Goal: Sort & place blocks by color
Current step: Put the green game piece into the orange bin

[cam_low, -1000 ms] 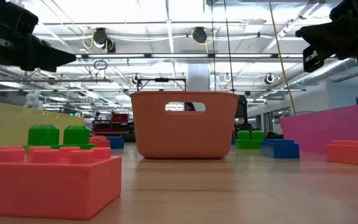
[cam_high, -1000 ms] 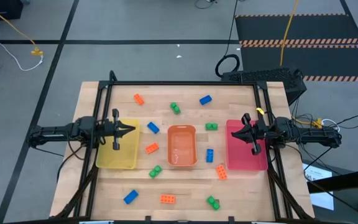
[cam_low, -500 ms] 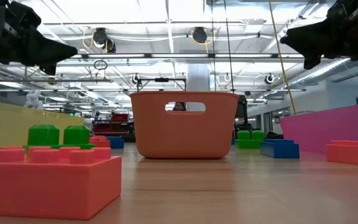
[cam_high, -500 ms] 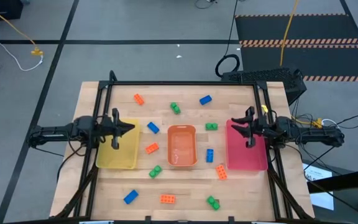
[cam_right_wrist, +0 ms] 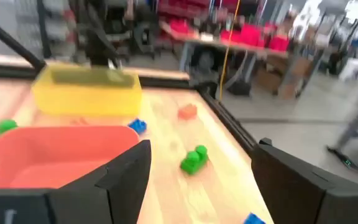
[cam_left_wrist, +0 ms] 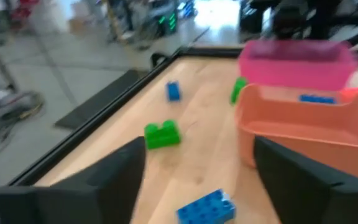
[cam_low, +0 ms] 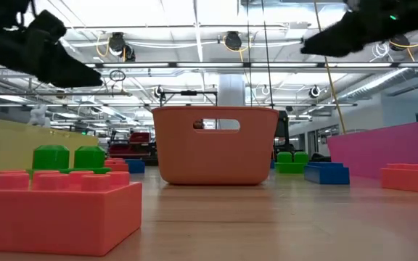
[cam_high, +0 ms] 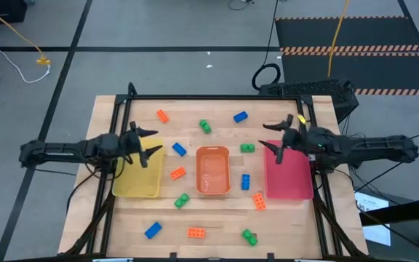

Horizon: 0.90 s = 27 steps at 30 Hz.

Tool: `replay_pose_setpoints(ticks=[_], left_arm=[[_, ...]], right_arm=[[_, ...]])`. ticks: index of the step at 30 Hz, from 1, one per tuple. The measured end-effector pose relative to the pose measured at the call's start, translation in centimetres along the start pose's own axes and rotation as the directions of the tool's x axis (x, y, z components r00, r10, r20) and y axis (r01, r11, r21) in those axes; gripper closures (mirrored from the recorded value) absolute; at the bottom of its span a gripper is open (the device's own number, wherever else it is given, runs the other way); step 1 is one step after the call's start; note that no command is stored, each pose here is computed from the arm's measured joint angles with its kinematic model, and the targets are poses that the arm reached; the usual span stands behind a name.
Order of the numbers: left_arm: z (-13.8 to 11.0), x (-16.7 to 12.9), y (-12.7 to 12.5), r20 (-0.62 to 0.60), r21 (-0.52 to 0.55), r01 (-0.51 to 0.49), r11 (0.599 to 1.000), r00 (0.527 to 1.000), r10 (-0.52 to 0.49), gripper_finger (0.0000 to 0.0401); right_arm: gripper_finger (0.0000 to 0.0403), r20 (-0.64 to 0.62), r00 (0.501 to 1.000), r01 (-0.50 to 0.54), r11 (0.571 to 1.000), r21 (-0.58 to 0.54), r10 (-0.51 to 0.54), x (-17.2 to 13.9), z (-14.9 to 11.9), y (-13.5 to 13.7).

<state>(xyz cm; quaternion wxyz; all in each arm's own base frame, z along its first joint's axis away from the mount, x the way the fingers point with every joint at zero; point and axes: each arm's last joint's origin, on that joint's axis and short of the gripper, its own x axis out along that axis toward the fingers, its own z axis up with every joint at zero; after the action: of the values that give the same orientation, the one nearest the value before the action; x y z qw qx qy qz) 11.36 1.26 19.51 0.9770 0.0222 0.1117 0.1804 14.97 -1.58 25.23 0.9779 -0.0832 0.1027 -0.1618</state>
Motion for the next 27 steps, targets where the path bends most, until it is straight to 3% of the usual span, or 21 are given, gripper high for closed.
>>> replay_pose_setpoints(ticks=[4,8,12,15,19,27], left_arm=[[2.6,0.9,-0.3,-0.073,-0.005,-0.002,1.0,0.997,0.002,0.0035],[4.9,2.0,-0.7,-0.217,0.042,0.001,0.999,0.976,0.008,0.0031],[6.0,3.6,-1.3,-0.348,0.063,0.016,0.998,0.938,0.007,0.0051],[6.1,4.7,-1.7,-0.414,0.08,0.035,0.996,0.91,0.001,0.0068],[6.0,5.7,-2.0,-0.432,0.097,0.044,0.994,0.902,0.002,0.0088],[6.1,6.2,-2.2,-0.42,0.09,0.042,0.995,0.908,0.0,0.0099]], right_arm=[[0.0147,-0.175,0.984,0.023,0.999,-0.048,-0.031,2.6,2.5,-0.8],[0.0143,-0.366,0.93,-0.013,0.994,-0.104,-0.026,5.4,4.2,-1.9],[0.0144,-0.598,0.8,-0.052,0.987,-0.153,-0.05,8.3,3.6,-2.9],[0.0143,-0.724,0.69,-0.121,0.988,-0.098,0.012,10.2,2.3,-3.2],[0.014,-0.809,0.582,-0.186,0.982,-0.033,0.083,11.6,0.2,-2.8],[0.014,-0.829,0.539,-0.234,0.972,0.024,0.15,12.4,-1.9,-1.3]])
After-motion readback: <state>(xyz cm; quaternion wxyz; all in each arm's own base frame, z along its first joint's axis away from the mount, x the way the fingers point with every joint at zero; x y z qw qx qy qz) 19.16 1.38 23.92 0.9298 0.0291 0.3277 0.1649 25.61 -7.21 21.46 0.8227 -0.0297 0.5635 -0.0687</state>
